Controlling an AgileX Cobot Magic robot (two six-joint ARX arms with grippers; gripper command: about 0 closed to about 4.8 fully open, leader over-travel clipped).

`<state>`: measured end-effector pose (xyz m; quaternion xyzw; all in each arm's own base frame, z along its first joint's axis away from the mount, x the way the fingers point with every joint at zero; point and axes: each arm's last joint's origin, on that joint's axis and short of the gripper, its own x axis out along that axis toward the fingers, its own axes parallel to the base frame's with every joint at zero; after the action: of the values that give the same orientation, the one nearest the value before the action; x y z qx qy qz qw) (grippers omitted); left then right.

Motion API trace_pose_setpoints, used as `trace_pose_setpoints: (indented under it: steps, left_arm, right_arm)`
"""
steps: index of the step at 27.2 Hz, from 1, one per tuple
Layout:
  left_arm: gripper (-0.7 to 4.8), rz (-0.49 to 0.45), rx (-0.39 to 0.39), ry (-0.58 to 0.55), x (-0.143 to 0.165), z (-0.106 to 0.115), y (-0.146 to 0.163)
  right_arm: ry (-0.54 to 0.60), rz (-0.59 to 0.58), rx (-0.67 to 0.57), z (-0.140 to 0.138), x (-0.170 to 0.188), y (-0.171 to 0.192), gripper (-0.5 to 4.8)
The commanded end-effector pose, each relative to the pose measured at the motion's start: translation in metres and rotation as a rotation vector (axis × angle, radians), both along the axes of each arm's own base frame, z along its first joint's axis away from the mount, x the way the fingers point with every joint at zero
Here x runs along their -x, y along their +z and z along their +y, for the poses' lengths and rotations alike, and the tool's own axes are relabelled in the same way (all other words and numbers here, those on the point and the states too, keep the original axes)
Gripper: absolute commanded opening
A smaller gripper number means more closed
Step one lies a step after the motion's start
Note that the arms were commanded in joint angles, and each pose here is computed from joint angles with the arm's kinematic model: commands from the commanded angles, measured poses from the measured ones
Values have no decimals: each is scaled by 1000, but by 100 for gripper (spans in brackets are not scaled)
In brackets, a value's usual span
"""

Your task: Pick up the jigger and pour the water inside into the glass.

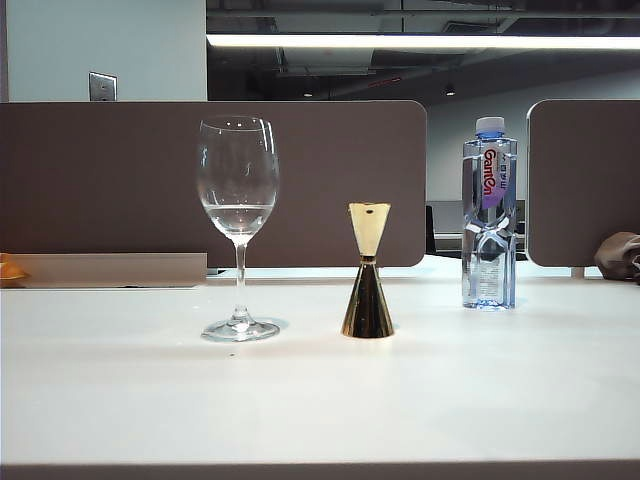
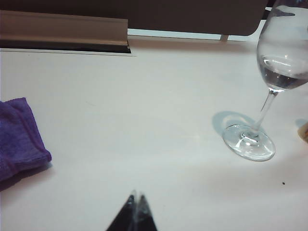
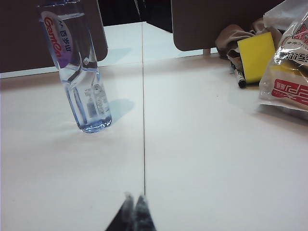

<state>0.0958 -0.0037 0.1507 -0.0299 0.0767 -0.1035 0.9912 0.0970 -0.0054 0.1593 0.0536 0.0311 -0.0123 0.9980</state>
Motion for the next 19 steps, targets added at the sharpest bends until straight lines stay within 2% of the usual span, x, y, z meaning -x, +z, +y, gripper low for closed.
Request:
trace_pose_setpoints:
  steps: [1, 11, 15, 19]
  left_arm:
    - [-5, -12, -1, -1, 0, 0, 1]
    - [-5, -17, -2, -1, 0, 0, 2]
    - [-5, -61, -2, -12, 0, 0, 7]
    - [-5, -157, 9, -210, 1, -6, 16]
  right_arm:
    - [-2, -6, 4, 0, 0, -1, 13]
    - [-2, -6, 4, 0, 0, -1, 13]
    - [-2, -6, 4, 0, 0, -1, 13]
    - [-2, -6, 4, 0, 0, -1, 13]
